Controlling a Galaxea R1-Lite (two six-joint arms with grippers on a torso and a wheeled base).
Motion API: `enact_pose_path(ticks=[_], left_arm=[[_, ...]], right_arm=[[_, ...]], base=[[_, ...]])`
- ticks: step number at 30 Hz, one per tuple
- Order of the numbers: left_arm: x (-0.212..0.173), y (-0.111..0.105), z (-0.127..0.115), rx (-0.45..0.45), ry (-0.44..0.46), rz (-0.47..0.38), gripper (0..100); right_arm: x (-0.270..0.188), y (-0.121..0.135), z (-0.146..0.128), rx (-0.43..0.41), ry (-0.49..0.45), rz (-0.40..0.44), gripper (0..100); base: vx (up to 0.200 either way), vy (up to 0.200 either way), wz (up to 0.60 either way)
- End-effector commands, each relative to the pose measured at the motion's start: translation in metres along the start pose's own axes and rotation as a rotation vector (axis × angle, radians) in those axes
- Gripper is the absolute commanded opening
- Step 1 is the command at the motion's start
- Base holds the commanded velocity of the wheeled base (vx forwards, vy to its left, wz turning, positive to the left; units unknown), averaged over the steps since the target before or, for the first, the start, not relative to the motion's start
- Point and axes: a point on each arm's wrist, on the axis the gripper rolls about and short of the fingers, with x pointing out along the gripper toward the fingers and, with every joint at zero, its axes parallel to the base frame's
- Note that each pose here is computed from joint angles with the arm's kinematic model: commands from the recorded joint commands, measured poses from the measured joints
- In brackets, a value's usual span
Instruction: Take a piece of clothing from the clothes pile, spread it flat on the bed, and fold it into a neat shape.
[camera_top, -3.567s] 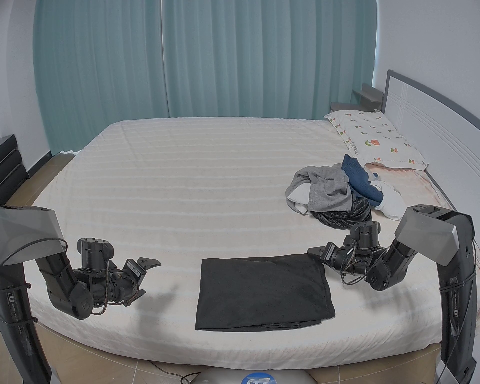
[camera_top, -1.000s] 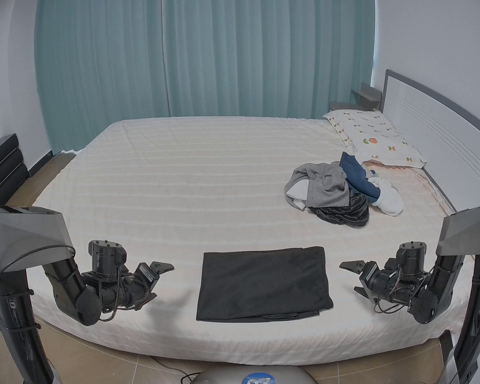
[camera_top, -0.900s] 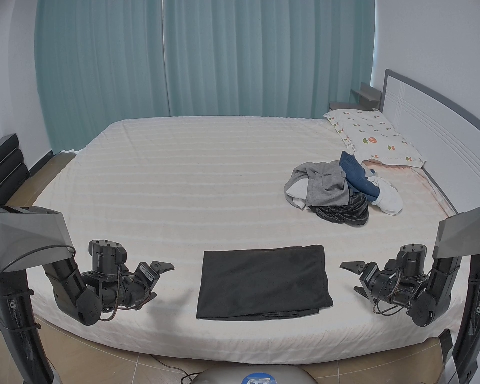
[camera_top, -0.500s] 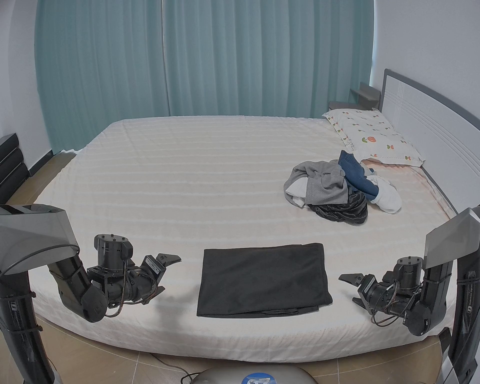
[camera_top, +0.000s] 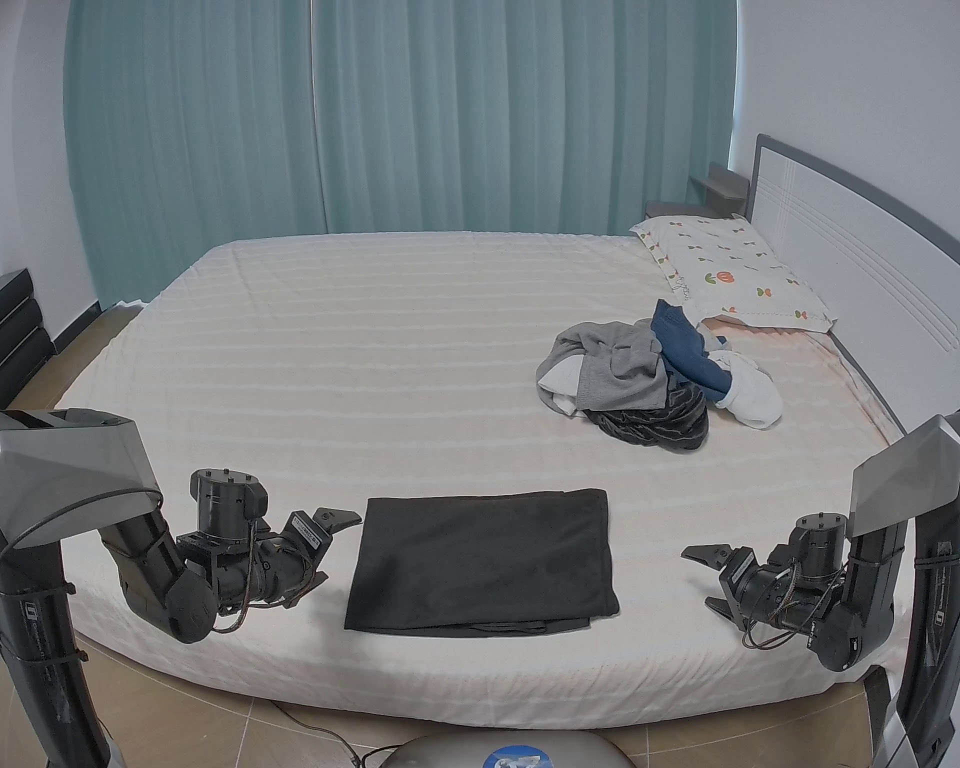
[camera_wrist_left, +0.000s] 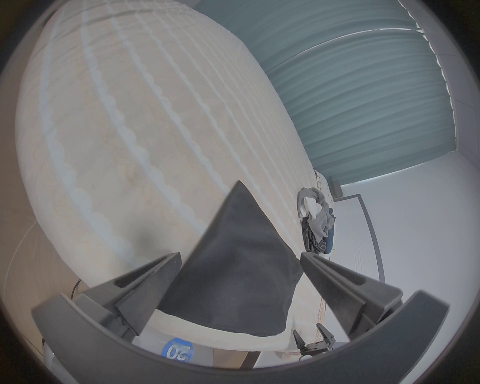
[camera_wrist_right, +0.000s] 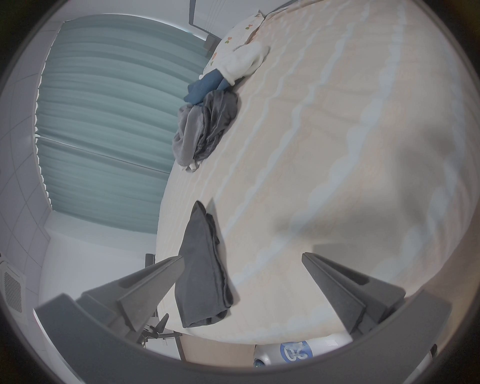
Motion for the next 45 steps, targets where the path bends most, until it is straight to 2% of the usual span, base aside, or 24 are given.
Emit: enact_pose_path(ticks=[1,4,5,6,8,9,11,13,19,27,38,39,45], left_arm=[[0.0,-0.003,0.006,0.027,-0.02,-0.014,100],[0.003,-0.002,0.013,0.137,-0.039,-0.009,100],[0.003,-0.002,0.013,0.143,-0.04,-0.01,100],[0.005,0.001,0.016,0.227,-0.042,0.004,100],[0.009,0.005,0.016,0.291,-0.028,0.027,100],[0.015,0.012,0.013,0.348,-0.004,0.065,100],[0.024,0.019,0.011,0.394,-0.005,0.124,100],[0.031,0.023,0.01,0.398,-0.036,0.165,100],[0.042,0.033,0.007,0.406,-0.046,0.209,100],[0.058,0.026,0.002,0.407,-0.058,0.168,100],[0.062,0.027,0.002,0.404,-0.061,0.162,100],[0.062,0.027,0.002,0.402,-0.061,0.162,0],[0.062,0.024,0.004,0.363,-0.074,0.149,0]], right_arm=[[0.0,0.002,0.001,-0.004,-0.006,0.011,100],[0.0,0.001,0.0,-0.006,-0.005,0.01,100],[0.0,0.001,0.0,-0.006,-0.005,0.01,100],[0.0,0.001,0.0,-0.008,-0.002,0.01,100],[-0.001,0.001,-0.001,-0.007,-0.001,0.008,100],[0.0,0.001,-0.001,-0.008,0.001,0.008,100],[0.0,0.001,-0.002,-0.008,0.001,0.006,100],[0.0,0.001,-0.003,-0.01,0.005,0.004,100],[0.0,0.0,-0.003,-0.012,0.01,0.002,100],[0.0,0.001,-0.004,-0.019,0.009,0.003,100],[0.001,0.0,-0.004,-0.018,0.011,0.0,100],[0.001,0.0,-0.004,-0.018,0.011,0.0,100],[0.001,0.0,-0.004,-0.018,0.011,0.0,100]], base=[[0.0,0.0,0.0],[0.0,0.0,0.0],[0.0,0.0,0.0],[0.0,0.0,0.0],[0.0,0.0,0.0],[0.0,0.0,0.0],[0.0,0.0,0.0],[0.0,0.0,0.0],[0.0,0.0,0.0],[0.0,0.0,0.0],[0.0,0.0,0.0],[0.0,0.0,0.0],[0.0,0.0,0.0]])
